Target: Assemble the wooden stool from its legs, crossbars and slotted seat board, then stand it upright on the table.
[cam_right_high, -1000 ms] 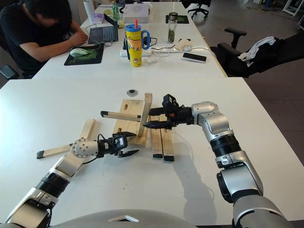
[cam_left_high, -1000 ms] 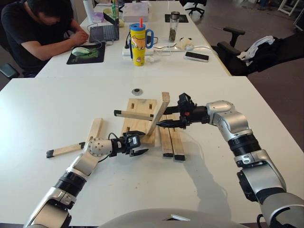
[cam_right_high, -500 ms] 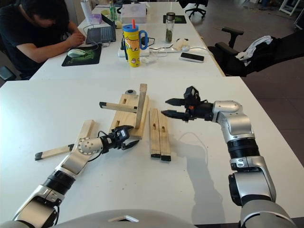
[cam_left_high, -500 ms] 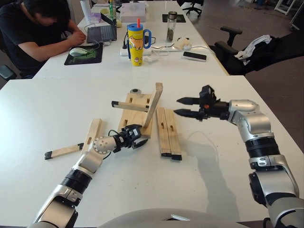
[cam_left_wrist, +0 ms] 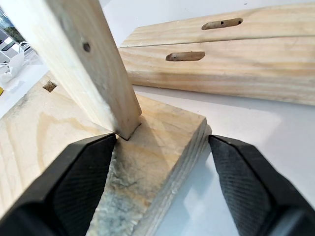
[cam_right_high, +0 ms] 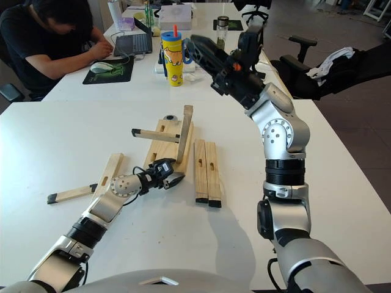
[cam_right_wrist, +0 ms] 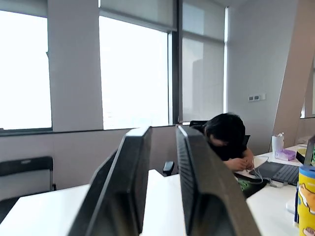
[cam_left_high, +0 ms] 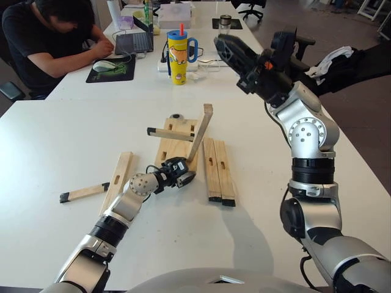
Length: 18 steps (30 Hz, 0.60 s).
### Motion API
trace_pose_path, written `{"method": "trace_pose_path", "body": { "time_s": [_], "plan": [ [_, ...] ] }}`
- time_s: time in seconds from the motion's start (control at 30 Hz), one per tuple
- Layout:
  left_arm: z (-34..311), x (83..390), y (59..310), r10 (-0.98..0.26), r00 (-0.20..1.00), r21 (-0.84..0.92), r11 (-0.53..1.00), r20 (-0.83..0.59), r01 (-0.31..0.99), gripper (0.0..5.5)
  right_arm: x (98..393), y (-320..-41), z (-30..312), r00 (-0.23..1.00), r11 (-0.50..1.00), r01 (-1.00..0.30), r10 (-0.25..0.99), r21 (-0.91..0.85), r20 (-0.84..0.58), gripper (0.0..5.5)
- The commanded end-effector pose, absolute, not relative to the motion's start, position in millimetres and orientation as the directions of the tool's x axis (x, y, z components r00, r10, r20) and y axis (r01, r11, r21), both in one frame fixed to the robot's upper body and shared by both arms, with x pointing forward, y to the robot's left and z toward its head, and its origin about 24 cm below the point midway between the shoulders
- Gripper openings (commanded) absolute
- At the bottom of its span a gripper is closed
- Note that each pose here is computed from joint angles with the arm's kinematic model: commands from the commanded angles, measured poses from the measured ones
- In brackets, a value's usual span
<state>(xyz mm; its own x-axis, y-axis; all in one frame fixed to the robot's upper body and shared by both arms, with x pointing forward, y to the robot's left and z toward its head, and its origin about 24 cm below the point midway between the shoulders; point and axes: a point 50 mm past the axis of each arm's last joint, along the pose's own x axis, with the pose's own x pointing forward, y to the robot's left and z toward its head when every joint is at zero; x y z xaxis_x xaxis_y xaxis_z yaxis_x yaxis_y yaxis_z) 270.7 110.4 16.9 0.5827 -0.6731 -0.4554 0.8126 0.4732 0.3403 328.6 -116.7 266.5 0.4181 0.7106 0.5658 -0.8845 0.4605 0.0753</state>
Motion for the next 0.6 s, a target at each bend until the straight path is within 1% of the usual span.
{"method": "trace_pose_path", "body": {
  "time_s": [0.03,0.07,0.1,0.13,0.17,0.2,0.23,0.27,0.3,0.33,0.4,0.43,0.5,0.57,0.6],
  "plan": [
    [-45,232,133,-0.523,0.439,0.163,0.491,-0.730,0.856,3.49,332,-97,274,0.456,0.452,-0.874,0.639,0.176,0.620,0.08],
    [-45,231,133,-0.524,0.439,0.160,0.494,-0.730,0.855,3.49,338,-84,244,0.527,0.462,-0.848,0.679,0.259,0.511,0.01],
    [-45,231,132,-0.524,0.440,0.159,0.495,-0.729,0.854,3.49,342,-72,207,0.588,0.479,-0.804,0.726,0.352,0.356,0.01],
    [-45,231,132,-0.524,0.440,0.158,0.496,-0.730,0.854,3.49,336,-57,159,0.594,0.512,-0.772,0.792,0.378,0.139,0.01],
    [-45,231,132,-0.523,0.441,0.158,0.499,-0.729,0.852,3.49,328,-51,114,0.581,0.545,-0.722,0.812,0.426,-0.054,0.01],
    [-45,231,132,-0.523,0.441,0.157,0.499,-0.730,0.852,3.49,319,-50,84,0.563,0.582,-0.695,0.806,0.422,-0.184,0.01],
    [-45,232,131,-0.523,0.441,0.156,0.500,-0.730,0.852,3.49,316,-52,74,0.575,0.605,-0.675,0.790,0.423,-0.211,0.01],
    [-45,232,131,-0.522,0.441,0.154,0.503,-0.729,0.850,3.49,319,-54,80,0.603,0.611,-0.671,0.779,0.420,-0.169,0.01],
    [-45,231,132,-0.520,0.440,0.152,0.505,-0.732,0.849,3.49,325,-56,101,0.629,0.604,-0.694,0.773,0.392,-0.077,0.01],
    [-46,229,132,-0.517,0.442,0.149,0.512,-0.733,0.846,3.49,332,-59,125,0.648,0.593,-0.716,0.761,0.368,0.035,0.01],
    [-47,228,132,-0.514,0.446,0.142,0.525,-0.732,0.839,3.49,343,-75,185,0.666,0.579,-0.744,0.684,0.333,0.298,0.01],
    [-47,228,132,-0.516,0.450,0.140,0.531,-0.729,0.836,3.49,344,-84,204,0.667,0.590,-0.744,0.644,0.314,0.375,0.01],
    [-46,227,130,-0.524,0.463,0.139,0.543,-0.715,0.828,3.49,345,-104,225,0.676,0.618,-0.729,0.582,0.295,0.452,0.01],
    [-42,229,130,-0.534,0.496,0.149,0.563,-0.685,0.813,3.49,345,-120,225,0.716,0.670,-0.683,0.536,0.291,0.448,0.01],
    [-36,232,129,-0.544,0.536,0.176,0.578,-0.646,0.797,3.49,345,-126,218,0.743,0.696,-0.654,0.519,0.296,0.422,0.01]
  ]
}}
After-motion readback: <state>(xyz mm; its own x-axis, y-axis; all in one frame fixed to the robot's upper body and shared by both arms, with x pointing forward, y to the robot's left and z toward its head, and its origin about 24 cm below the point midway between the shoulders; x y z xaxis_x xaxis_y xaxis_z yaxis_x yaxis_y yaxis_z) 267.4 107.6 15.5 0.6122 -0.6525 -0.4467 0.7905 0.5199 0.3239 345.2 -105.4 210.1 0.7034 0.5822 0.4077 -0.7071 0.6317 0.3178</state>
